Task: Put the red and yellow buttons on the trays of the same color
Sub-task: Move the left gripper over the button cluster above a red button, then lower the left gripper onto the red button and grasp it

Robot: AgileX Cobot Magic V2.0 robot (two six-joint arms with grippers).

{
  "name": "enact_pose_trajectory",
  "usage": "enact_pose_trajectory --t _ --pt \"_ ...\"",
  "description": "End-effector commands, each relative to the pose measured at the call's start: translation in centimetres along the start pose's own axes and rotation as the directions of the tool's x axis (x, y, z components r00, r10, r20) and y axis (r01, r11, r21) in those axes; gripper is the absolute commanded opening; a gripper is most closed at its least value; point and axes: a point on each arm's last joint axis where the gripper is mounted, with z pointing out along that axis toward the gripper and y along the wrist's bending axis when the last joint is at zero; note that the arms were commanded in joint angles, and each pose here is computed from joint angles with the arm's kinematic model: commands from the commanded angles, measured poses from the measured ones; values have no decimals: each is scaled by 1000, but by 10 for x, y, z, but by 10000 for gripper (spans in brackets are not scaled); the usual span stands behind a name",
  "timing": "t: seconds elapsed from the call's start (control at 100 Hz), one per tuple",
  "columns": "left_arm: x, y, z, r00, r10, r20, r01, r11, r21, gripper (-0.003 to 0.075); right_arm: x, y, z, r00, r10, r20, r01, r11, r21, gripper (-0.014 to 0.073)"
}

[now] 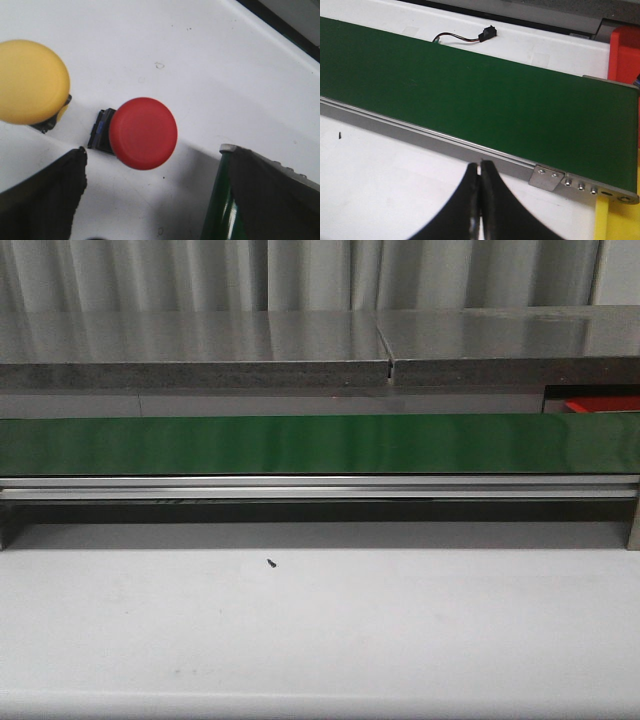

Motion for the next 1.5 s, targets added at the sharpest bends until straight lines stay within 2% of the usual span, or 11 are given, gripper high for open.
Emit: enact_pose_trajectory --t 0.0,0.72,0.82,1.01,1.09,1.3,1.49 --pt "-20 -16 -25 995 -7 102 4 1000 30 546 -12 -1 -6 997 -2 78 0 1000 23 -68" --pt "-30 -11 -1 995 -6 101 2 999 43 540 -12 -1 -6 997 -2 78 0 1000 23 -68" --pt "-32 -12 -2 994 -5 109 0 999 42 454 -12 -1 -6 997 -2 78 0 1000 23 -68" --pt "-32 -12 -2 994 -2 109 -2 999 41 171 -12 -1 -6 997 -2 78 0 1000 23 -68" --pt "-32 -13 -3 994 3 109 -8 999 44 90 -12 -1 -6 997 -2 78 0 1000 23 -68" --pt "-37 -31 -27 990 51 132 -65 993 103 27 -12 -1 -6 997 -2 78 0 1000 23 -68" --pt "-39 -64 -78 982 123 144 -145 977 154 -12 -12 -1 -6 997 -2 78 0 1000 23 -68"
